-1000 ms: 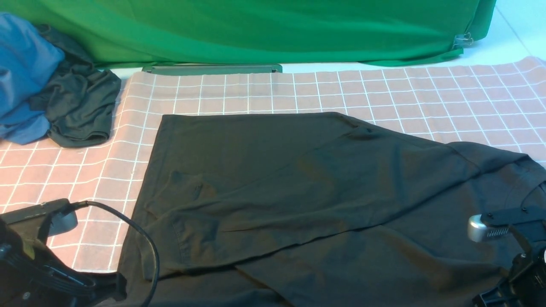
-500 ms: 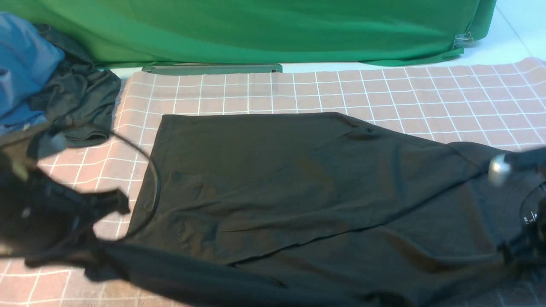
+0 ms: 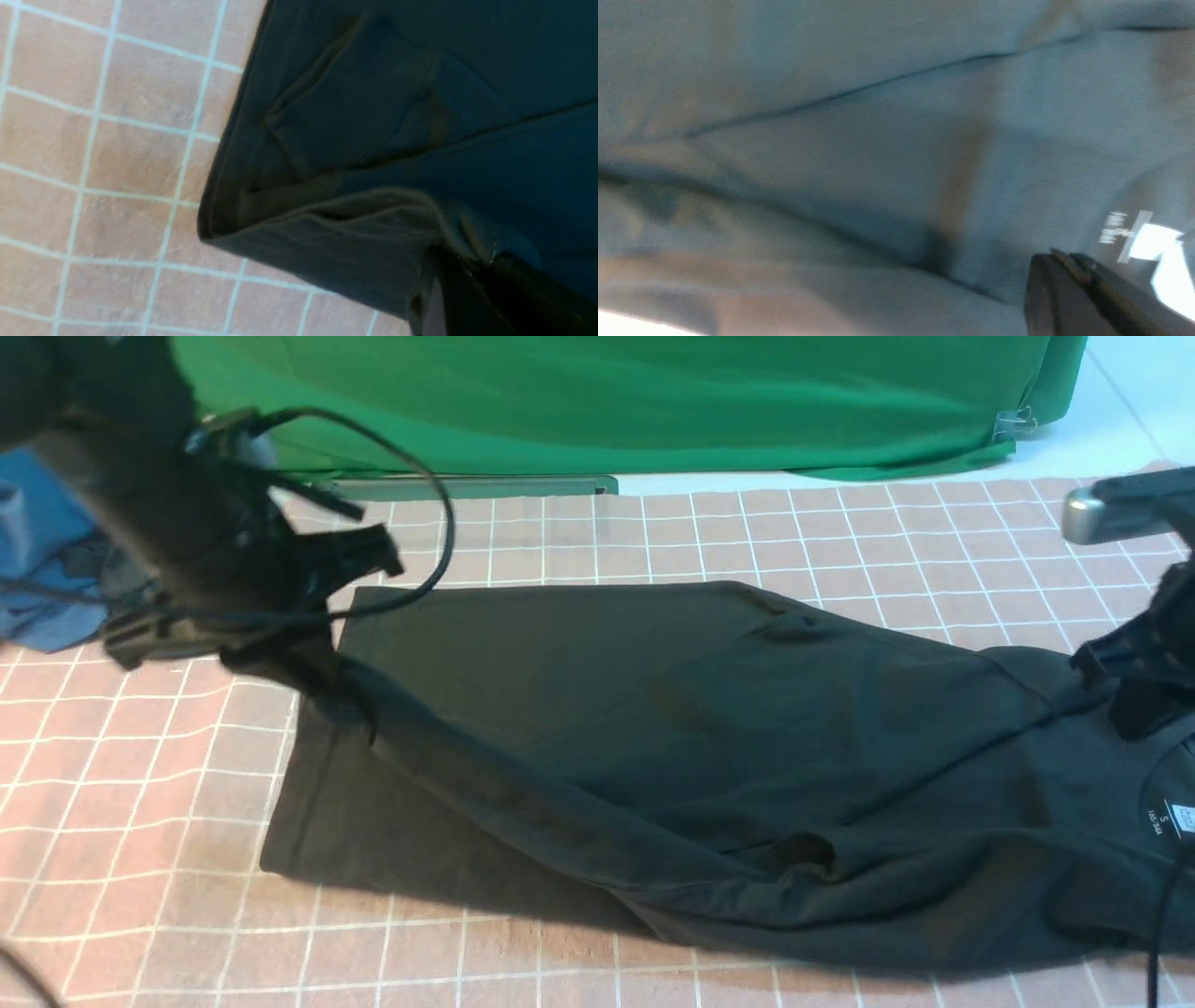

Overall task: Fold a long-sleeved shirt over a pink coffee tablecloth.
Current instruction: 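Fold the black garment in half by bringing its near edge over to the far edge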

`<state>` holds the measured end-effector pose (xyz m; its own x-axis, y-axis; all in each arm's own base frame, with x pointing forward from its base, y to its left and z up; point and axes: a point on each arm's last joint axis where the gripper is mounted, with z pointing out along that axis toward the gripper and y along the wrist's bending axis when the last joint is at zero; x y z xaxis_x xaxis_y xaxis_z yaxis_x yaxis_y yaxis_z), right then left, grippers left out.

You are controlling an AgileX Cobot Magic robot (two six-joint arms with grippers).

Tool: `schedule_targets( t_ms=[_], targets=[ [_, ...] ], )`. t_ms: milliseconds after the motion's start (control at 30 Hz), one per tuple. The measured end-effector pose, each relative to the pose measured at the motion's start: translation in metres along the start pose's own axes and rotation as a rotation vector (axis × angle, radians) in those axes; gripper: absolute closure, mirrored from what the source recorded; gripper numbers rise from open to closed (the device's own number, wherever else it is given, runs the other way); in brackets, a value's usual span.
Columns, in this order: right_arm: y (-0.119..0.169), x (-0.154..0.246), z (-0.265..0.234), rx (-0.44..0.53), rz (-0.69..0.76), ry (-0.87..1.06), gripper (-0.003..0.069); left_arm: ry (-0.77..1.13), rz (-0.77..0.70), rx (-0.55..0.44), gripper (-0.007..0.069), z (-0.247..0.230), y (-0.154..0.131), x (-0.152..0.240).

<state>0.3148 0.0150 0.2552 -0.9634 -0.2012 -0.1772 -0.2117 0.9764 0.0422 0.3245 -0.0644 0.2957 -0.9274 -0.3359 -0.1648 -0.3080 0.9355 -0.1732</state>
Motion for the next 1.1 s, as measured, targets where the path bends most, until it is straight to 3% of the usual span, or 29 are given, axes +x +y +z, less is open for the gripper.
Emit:
schedule_targets(
  t_ms=[167, 267, 367, 433, 500, 667, 767, 833, 900, 1100],
  targets=[
    [0.023, 0.002, 0.001, -0.099, -0.153, 0.051, 0.0609, 0.018, 0.009, -0.031, 0.0595, 0.008, 0.000, -0.005],
    [0.042, 0.005, 0.005, -0.135, -0.282, 0.078, 0.0506, 0.026, 0.022, -0.052, 0.0595, 0.008, 0.002, -0.004],
    [0.057, 0.014, 0.018, -0.152, -0.412, 0.103, 0.0271, 0.028, 0.038, -0.053, 0.0595, 0.008, 0.002, -0.004],
    [0.061, 0.016, 0.027, -0.137, -0.456, 0.085, 0.0195, 0.028, 0.040, -0.053, 0.0595, 0.008, 0.002, -0.004],
    [0.061, 0.019, 0.034, -0.119, -0.489, 0.071, 0.0172, 0.029, 0.042, -0.055, 0.0595, 0.008, 0.002, -0.004],
    [0.059, 0.028, 0.051, -0.106, -0.552, 0.081, 0.0255, 0.030, 0.042, -0.054, 0.0595, 0.008, 0.002, -0.004],
    [0.059, 0.027, 0.056, -0.098, -0.578, 0.061, 0.0401, 0.031, 0.044, -0.053, 0.0595, 0.008, 0.002, -0.004],
    [0.058, 0.024, 0.057, -0.089, -0.586, 0.039, 0.0540, 0.032, 0.044, -0.052, 0.0595, 0.008, 0.002, -0.004],
    [0.058, 0.022, 0.055, -0.082, -0.591, 0.026, 0.0599, 0.031, 0.045, -0.053, 0.0595, 0.008, 0.002, -0.004],
    [0.045, -0.003, 0.027, -0.039, -0.543, -0.070, 0.0613, 0.021, 0.017, -0.055, 0.0595, 0.007, 0.010, -0.009]
  ],
)
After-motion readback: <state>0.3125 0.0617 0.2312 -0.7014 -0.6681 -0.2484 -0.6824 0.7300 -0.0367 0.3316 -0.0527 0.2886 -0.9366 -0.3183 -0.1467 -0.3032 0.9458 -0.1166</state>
